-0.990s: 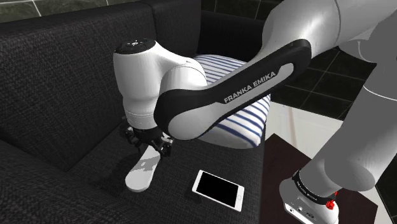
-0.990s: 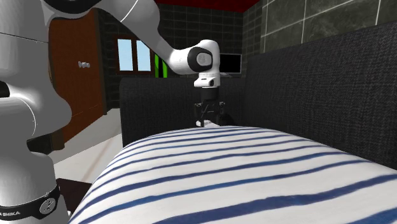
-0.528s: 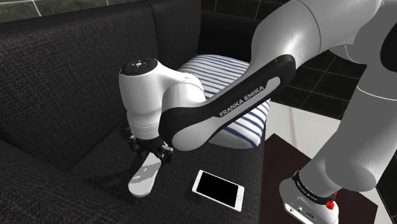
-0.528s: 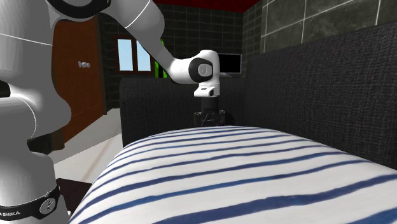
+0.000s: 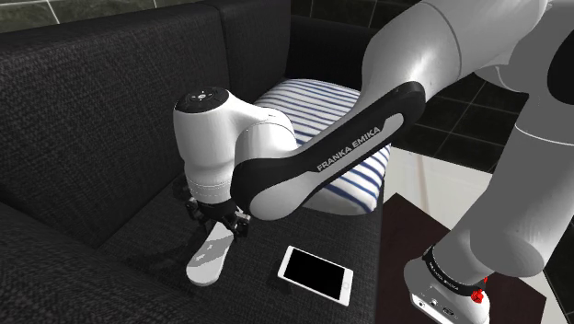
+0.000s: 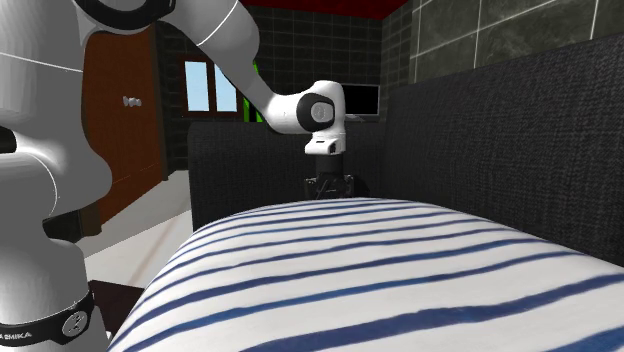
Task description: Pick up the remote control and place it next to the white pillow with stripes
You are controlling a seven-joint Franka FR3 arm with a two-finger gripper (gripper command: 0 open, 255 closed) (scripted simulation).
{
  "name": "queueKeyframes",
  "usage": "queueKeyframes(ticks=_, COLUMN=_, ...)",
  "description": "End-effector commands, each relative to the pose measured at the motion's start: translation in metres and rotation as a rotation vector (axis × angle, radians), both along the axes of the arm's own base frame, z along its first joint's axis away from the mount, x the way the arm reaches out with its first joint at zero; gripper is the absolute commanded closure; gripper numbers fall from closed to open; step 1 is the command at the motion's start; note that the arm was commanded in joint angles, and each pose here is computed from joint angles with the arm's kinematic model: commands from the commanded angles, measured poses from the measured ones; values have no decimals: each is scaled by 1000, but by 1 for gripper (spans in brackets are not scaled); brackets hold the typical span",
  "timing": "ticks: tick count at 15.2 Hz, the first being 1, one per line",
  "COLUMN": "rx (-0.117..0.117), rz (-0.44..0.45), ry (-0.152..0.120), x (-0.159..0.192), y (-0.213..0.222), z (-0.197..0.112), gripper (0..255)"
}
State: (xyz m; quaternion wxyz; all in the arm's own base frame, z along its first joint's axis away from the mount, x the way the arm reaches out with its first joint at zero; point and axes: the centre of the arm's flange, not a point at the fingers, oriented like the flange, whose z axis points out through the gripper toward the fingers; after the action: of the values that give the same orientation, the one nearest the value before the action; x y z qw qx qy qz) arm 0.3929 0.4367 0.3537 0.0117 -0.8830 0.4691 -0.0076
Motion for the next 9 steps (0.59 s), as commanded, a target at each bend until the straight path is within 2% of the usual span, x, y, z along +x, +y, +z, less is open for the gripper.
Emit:
queueKeyframes(ticks=1, rx=0, rz=0, ry=0, x=0, y=0, z=0, gripper=0)
queueKeyframes(ticks=6, rx=0, rz=0, ry=0, x=0, y=0, z=0, gripper=0)
queueKeyframes(ticks=9, rx=0, rz=0, ry=0, x=-1, y=0, z=40, gripper=0)
